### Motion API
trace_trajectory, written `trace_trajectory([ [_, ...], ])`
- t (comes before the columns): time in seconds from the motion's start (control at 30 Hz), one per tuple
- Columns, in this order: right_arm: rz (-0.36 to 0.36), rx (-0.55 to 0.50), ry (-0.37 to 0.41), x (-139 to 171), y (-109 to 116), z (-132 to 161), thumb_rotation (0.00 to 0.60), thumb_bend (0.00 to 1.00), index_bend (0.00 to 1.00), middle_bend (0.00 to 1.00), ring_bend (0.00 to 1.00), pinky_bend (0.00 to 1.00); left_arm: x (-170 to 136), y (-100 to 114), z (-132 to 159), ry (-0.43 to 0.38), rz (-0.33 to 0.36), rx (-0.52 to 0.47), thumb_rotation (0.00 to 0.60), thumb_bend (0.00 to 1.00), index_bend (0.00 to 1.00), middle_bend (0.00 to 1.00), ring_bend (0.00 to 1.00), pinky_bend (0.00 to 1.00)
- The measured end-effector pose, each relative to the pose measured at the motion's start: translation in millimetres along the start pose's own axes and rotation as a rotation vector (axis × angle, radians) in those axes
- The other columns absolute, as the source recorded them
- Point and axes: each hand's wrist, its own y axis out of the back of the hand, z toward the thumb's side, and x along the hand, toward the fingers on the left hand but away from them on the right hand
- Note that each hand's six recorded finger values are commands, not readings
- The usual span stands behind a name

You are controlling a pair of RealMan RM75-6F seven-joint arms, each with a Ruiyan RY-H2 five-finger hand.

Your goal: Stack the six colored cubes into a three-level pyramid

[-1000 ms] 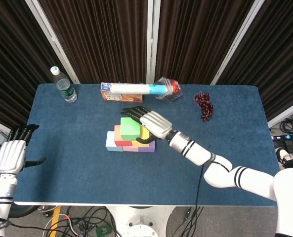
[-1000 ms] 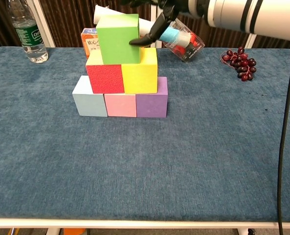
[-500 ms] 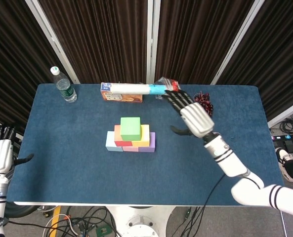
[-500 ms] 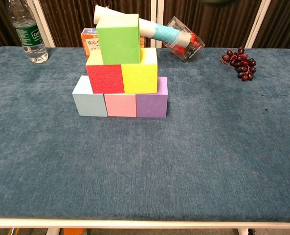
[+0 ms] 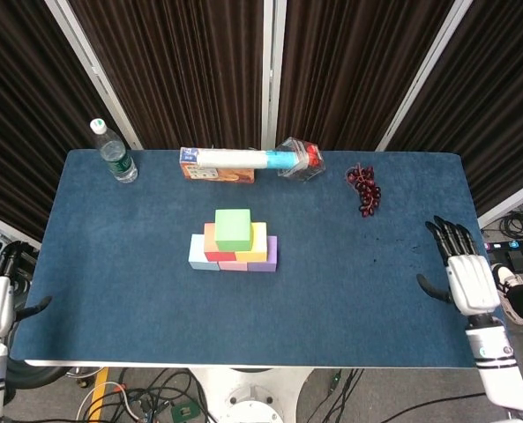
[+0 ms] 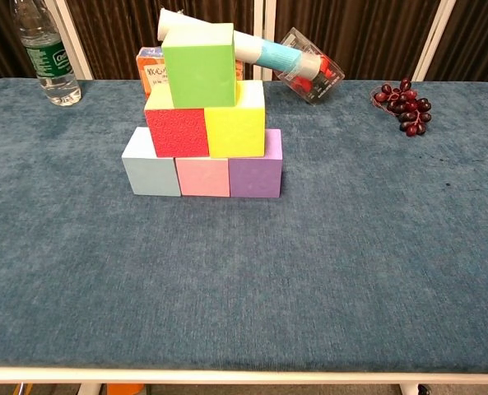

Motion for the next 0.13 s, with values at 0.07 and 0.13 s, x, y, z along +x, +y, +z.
trace_trajectory([
  [0.07,-0.002,-0.005,-0.009,14,-2,-4,0.6,0.21,0.0,0.0,0.0,0.0,-6,0,1,0.005,0.004,-0.003,0.6,0.0,0.15,0.1,0.05,0.06],
  [0.13,-0.004,-0.01,-0.013,24,-4,-6,0.6,0.21,0.0,0.0,0.0,0.0,-11,1,2,0.008,0.014,-0.005,0.6,0.0,0.15,0.1,0.05,0.06],
])
